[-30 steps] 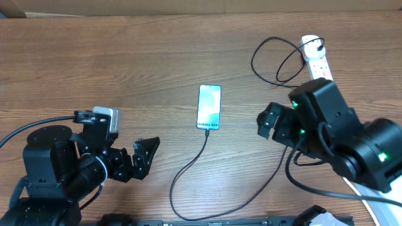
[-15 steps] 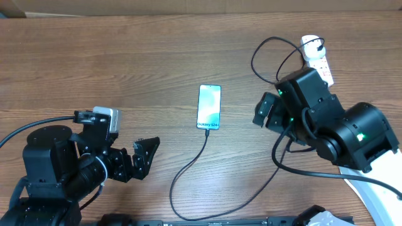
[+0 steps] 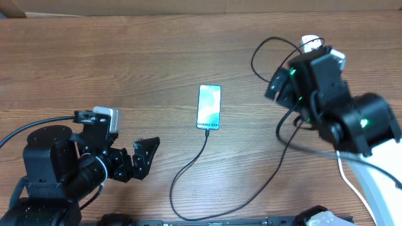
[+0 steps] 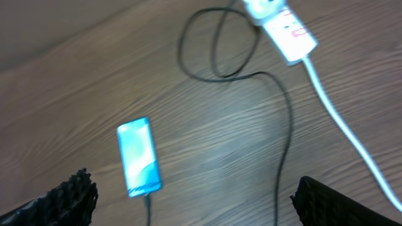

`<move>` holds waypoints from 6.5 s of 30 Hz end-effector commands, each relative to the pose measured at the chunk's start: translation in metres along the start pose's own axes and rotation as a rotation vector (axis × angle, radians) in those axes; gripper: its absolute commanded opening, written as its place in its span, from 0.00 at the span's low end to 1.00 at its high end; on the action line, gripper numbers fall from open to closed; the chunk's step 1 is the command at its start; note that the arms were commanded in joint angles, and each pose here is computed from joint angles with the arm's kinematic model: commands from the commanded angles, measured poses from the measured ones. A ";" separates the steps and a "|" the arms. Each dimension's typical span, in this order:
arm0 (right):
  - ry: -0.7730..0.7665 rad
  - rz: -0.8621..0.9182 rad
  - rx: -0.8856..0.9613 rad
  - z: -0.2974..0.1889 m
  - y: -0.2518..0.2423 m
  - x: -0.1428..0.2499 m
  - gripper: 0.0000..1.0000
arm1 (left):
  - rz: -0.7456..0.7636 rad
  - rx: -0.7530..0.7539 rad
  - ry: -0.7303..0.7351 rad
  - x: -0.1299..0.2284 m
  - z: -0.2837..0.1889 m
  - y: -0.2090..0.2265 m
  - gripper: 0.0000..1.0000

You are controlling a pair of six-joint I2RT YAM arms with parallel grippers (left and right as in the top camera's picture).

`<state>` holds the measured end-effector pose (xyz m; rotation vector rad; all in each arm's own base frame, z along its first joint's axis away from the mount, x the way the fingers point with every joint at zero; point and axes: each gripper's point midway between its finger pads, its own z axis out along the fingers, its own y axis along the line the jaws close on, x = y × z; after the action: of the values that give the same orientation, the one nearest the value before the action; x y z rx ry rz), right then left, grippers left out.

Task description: Plug charger to phone and switch on socket

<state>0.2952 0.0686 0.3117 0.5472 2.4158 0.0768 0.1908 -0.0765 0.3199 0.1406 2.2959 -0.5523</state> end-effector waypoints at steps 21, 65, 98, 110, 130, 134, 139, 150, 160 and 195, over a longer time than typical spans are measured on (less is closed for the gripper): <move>0.080 0.161 -0.037 0.127 -0.106 -0.147 1.00 | 0.022 0.023 -0.003 -0.001 -0.002 -0.005 0.99; 0.092 0.007 0.353 0.305 -0.196 -0.135 1.00 | 0.022 0.023 -0.003 -0.001 -0.002 -0.005 1.00; 0.132 0.106 0.201 0.332 -0.197 -0.108 1.00 | 0.022 0.023 -0.003 -0.001 -0.002 -0.005 1.00; 0.089 0.105 0.194 0.334 -0.196 -0.119 1.00 | 0.022 0.023 -0.003 -0.001 -0.002 -0.005 1.00; 0.096 -0.005 0.211 0.368 -0.206 -0.110 1.00 | 0.022 0.023 -0.004 -0.001 -0.002 -0.005 1.00; 0.092 -0.004 0.214 0.377 -0.208 -0.108 1.00 | 0.022 0.023 -0.004 -0.001 -0.002 -0.005 1.00; 0.097 0.000 0.215 0.386 -0.209 -0.104 1.00 | 0.022 0.023 -0.004 -0.001 -0.002 -0.005 1.00; 0.115 0.001 0.187 0.389 -0.205 -0.099 1.00 | 0.022 0.023 -0.003 -0.001 -0.002 -0.005 1.00; 0.141 0.002 0.183 0.389 -0.205 -0.092 1.00 | 0.022 0.023 -0.004 -0.001 -0.002 -0.005 1.00; 0.192 0.001 0.151 0.401 -0.200 -0.075 1.00 | 0.022 0.023 -0.004 -0.001 -0.002 -0.005 1.00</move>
<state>0.5251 -0.1870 0.0284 0.6493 2.5600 -0.0969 0.1898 -0.0784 0.3196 0.1479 2.2987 -0.5632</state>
